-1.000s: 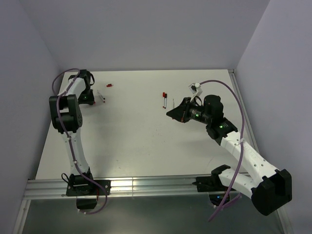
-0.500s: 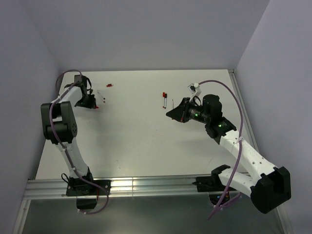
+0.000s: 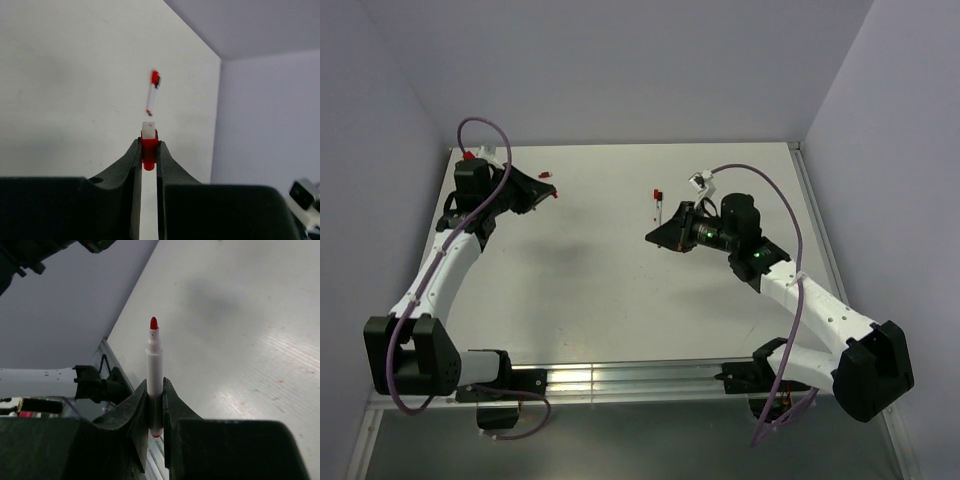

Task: Insert the pens into the pen caps
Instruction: Insert the pen cap onto the pen.

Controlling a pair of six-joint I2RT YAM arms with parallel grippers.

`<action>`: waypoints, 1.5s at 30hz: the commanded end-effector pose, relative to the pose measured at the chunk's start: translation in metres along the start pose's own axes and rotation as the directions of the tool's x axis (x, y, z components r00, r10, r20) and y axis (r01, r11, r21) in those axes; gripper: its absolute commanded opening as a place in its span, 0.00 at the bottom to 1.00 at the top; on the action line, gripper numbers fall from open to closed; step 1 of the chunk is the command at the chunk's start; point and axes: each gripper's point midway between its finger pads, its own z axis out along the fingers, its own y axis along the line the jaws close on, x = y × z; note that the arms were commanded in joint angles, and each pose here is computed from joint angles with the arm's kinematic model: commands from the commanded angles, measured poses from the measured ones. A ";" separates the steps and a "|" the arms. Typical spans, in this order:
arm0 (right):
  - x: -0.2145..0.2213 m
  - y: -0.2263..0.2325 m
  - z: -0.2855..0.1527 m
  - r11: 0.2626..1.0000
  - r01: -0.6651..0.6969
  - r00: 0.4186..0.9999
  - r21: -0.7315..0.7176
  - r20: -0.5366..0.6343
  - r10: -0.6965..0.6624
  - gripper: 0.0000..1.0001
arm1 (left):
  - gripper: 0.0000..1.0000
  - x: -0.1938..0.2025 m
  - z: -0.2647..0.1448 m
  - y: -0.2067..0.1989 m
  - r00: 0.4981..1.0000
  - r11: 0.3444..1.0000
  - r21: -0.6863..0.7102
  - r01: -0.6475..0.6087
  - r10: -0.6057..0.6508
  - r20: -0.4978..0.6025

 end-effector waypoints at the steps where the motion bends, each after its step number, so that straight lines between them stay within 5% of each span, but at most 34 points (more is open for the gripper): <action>1: -0.017 0.039 0.013 0.995 0.052 0.997 -0.090 0.065 -0.046 0.00 | 0.00 0.023 -0.031 -0.050 0.984 0.938 0.316 -0.139 0.166 -0.061; 9: 0.000 0.089 0.040 0.976 0.041 0.999 -0.213 0.039 -0.034 0.00 | 0.00 0.060 -0.084 -0.096 0.958 0.751 0.630 -0.199 0.283 -0.036; 16: 0.016 0.119 0.065 0.961 0.053 0.998 -0.272 -0.002 -0.056 0.00 | 0.00 0.089 -0.112 -0.115 0.935 0.626 0.754 -0.199 0.353 -0.045; 23: 0.026 0.139 0.077 0.948 0.059 0.997 -0.312 -0.028 -0.071 0.00 | 0.00 0.098 -0.126 -0.121 0.929 0.578 0.792 -0.197 0.369 -0.038; 45: 0.034 0.153 0.085 0.941 0.052 0.997 -0.334 -0.045 -0.070 0.00 | 0.00 0.101 -0.127 -0.121 0.929 0.570 0.800 -0.189 0.368 -0.043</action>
